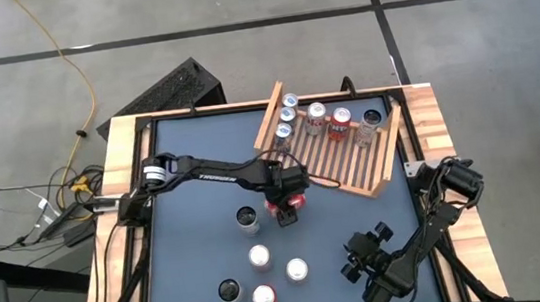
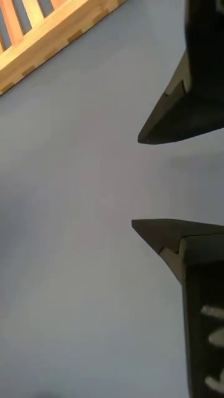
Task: Place canned beverage on shelf
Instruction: Put the top red soda can aligned with the other red soda can on the shelf
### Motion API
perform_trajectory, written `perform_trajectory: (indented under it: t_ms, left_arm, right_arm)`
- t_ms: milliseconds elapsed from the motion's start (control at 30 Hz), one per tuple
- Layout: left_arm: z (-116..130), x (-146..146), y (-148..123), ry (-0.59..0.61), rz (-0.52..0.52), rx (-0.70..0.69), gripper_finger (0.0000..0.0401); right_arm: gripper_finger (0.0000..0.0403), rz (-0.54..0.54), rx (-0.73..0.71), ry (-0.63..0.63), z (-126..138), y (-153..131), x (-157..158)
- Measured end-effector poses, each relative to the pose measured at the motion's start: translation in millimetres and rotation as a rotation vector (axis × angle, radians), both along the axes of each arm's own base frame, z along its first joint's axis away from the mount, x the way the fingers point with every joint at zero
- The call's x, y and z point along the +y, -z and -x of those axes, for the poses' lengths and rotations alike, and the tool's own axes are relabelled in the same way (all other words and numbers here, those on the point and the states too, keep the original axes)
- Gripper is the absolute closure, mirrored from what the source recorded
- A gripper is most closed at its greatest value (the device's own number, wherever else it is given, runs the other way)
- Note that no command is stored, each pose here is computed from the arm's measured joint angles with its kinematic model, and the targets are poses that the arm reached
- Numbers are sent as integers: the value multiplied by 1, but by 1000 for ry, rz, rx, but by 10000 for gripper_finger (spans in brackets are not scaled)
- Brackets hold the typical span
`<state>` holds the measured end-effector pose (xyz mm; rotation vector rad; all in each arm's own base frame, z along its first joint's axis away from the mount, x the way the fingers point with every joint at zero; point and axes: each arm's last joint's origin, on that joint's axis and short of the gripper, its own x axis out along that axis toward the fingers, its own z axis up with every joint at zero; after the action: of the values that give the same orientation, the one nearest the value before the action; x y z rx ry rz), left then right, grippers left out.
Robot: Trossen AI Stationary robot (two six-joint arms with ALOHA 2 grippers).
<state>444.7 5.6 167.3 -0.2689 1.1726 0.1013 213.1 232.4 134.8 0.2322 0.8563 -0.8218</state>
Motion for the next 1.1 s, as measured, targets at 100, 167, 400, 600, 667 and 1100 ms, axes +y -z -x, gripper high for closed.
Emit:
perform_trajectory:
  t_ms: [100,167,400,600,667,1100]
  left_arm:
    - [0,-3,-2,9,8,-5,124]
    - [-1,-8,-2,23,18,-12,124]
    - [-1,-23,-49,81,-18,-228,124]
    - [15,-26,-120,149,-63,-547,124]
    - [26,-26,-136,177,-57,-693,124]
    - [123,-32,-107,486,198,-1420,99]
  right_arm:
    - [227,14,-41,-9,-2,0,1]
    - [229,21,-74,-17,-2,-1,2]
    - [235,59,-180,-23,2,-3,6]
    - [239,107,-336,-48,9,-7,12]
    - [239,110,-374,-57,12,-7,14]
    - [240,294,-685,-187,11,-17,21]
